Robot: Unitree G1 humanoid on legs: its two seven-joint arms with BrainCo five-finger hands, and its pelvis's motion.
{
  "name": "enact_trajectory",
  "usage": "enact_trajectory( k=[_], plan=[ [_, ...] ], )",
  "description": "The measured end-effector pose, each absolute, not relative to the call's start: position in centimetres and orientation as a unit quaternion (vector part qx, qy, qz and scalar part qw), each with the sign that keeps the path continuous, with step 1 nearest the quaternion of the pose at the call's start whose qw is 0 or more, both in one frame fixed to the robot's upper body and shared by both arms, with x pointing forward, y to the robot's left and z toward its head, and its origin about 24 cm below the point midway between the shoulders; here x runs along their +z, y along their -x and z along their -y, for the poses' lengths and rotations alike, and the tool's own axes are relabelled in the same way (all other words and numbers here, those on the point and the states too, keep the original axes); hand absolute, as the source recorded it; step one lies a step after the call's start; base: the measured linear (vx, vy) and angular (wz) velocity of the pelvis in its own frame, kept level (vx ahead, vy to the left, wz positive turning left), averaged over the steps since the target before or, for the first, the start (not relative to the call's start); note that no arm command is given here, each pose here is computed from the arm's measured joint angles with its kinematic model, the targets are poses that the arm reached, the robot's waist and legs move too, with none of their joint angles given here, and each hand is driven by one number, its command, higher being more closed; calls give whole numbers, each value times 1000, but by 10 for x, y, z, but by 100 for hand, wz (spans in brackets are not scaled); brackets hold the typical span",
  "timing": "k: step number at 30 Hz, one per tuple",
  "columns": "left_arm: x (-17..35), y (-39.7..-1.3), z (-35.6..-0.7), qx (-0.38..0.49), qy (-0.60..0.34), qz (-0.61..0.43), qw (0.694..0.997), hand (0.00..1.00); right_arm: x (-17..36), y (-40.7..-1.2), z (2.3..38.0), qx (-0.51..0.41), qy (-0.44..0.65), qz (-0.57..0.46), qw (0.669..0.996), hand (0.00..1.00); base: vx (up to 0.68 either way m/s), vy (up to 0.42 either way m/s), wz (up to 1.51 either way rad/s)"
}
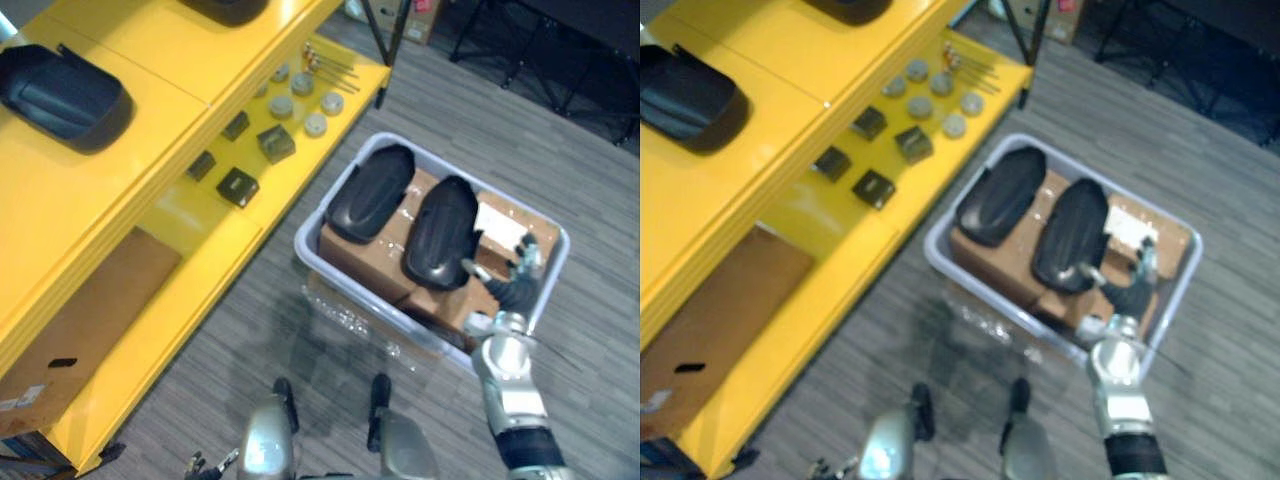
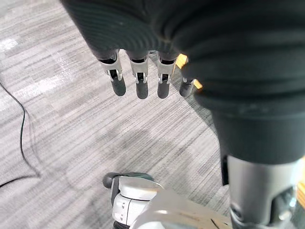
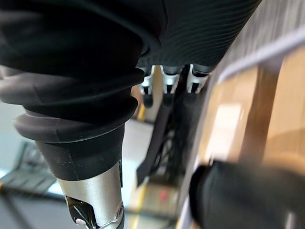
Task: Walk over and take plastic housings, then place them on the shelf
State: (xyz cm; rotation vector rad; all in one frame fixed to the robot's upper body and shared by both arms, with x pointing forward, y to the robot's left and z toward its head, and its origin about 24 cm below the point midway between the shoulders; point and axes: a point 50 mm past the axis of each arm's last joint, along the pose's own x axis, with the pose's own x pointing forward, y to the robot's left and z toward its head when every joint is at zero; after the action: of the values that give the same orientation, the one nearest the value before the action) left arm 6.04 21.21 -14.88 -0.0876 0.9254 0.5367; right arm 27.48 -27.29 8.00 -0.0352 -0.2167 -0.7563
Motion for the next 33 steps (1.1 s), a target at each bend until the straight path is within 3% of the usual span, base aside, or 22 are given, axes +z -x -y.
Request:
enact_trajectory(
  k=[7,15,19,26,33],
  plan=[
    [-151,-66,-196,212,64,-446,867,0,158,-310,363,-523,7,137,841,0,-76,79,2],
    [-151,-80,-189,196,95,-435,874,0,176,-309,398,-568,11,87,819,0,-55,66,8],
    [-155,-80,-177,162,92,-452,872,0,202,-306,414,-568,29,82,819,0,-88,54,7],
    [-159,-74,-167,159,124,-467,861,0,217,-322,405,-514,67,56,853,0,-42,16,2],
    [-159,-75,-165,148,132,-463,864,0,241,-327,402,-493,85,74,863,0,30,13,10]
  ],
)
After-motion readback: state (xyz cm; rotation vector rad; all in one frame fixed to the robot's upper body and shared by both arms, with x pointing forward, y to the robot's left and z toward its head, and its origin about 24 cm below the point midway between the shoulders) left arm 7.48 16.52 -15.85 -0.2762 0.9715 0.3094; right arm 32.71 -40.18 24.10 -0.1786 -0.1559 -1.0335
